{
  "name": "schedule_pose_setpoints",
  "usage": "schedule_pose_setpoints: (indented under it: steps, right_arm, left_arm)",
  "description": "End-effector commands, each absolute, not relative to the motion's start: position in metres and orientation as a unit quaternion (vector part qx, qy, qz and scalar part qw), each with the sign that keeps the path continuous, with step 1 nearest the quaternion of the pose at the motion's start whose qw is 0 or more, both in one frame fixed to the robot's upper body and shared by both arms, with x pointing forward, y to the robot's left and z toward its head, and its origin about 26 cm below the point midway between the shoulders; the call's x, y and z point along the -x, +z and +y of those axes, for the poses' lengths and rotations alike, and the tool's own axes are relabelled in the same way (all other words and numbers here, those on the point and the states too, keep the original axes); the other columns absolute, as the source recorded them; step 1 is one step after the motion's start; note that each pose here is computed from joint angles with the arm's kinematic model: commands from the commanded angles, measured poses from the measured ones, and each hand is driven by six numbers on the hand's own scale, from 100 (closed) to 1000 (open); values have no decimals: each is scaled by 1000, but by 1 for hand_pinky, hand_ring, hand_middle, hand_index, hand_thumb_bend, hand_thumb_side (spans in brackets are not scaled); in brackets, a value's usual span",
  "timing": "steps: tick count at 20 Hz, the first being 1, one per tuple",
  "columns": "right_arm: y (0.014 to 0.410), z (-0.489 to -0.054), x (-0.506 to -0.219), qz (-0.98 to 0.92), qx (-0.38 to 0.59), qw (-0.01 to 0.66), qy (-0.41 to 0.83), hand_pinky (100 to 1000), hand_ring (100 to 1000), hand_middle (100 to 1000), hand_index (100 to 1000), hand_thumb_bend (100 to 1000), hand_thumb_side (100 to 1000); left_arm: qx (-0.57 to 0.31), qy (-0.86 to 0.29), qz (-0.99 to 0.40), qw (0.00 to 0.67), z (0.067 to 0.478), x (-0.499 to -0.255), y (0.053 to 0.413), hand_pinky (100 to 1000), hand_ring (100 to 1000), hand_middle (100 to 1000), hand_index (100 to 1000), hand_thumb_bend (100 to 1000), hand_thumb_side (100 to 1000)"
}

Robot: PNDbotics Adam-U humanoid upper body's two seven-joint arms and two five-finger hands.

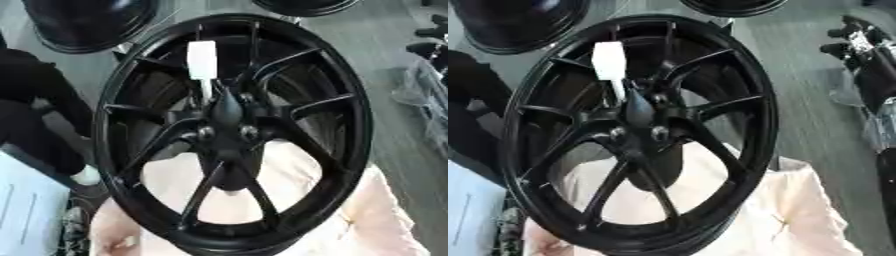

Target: Pull the pin out of the wheel hub.

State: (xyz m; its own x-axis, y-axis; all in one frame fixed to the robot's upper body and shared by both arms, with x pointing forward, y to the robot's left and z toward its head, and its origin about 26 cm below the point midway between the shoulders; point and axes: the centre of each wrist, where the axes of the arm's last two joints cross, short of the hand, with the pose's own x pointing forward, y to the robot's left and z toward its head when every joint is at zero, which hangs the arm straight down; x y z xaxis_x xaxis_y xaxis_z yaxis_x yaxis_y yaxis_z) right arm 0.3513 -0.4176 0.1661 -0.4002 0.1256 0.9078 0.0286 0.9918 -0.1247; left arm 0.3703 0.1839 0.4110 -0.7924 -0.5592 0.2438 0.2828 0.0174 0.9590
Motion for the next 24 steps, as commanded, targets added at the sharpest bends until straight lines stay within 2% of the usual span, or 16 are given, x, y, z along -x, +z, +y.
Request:
schedule_pose_setpoints:
  steps: [1, 3, 5, 9, 14, 16, 19, 20, 24]
  right_arm:
    - [180, -425, -349, -839, 66, 537, 56, 940, 685, 718, 881, 100, 510]
    - [179, -425, -349, -839, 66, 537, 56, 940, 685, 718, 881, 100, 510]
    - [179, -425, -349, -839, 66, 537, 56, 940, 685, 718, 881, 100, 511]
    - [179, -424, -350, -839, 64, 537, 57, 940, 685, 718, 881, 100, 512]
    - [178, -424, -350, -839, 65, 538, 58, 940, 685, 718, 880, 100, 513]
    - [178, -424, -350, -838, 65, 538, 58, 940, 685, 718, 880, 100, 513]
    - [178, -424, -350, -838, 66, 539, 58, 940, 685, 718, 880, 100, 513]
    - [178, -424, -350, -838, 66, 539, 58, 940, 684, 717, 879, 100, 513]
    - [179, -424, -351, -837, 66, 539, 58, 940, 684, 716, 878, 100, 511]
  left_arm:
    - [-112, -720, -617, 297, 175, -379, 421, 847, 908, 841, 905, 136, 636]
    - [-105, -731, -608, 291, 165, -383, 421, 848, 910, 842, 906, 146, 639]
    - [-100, -740, -601, 287, 154, -384, 419, 853, 913, 843, 907, 193, 632]
    - [-95, -757, -582, 282, 137, -381, 410, 871, 919, 842, 905, 314, 599]
    - [-128, -774, -560, 266, 125, -369, 402, 918, 929, 839, 898, 501, 511]
    - [-148, -775, -554, 266, 126, -371, 400, 926, 930, 837, 892, 536, 503]
    - [-164, -775, -549, 266, 127, -376, 397, 927, 930, 837, 892, 540, 500]
    - [-170, -775, -546, 268, 128, -379, 395, 936, 926, 836, 891, 610, 423]
    - [-204, -777, -525, 283, 130, -395, 383, 932, 907, 830, 888, 613, 429]
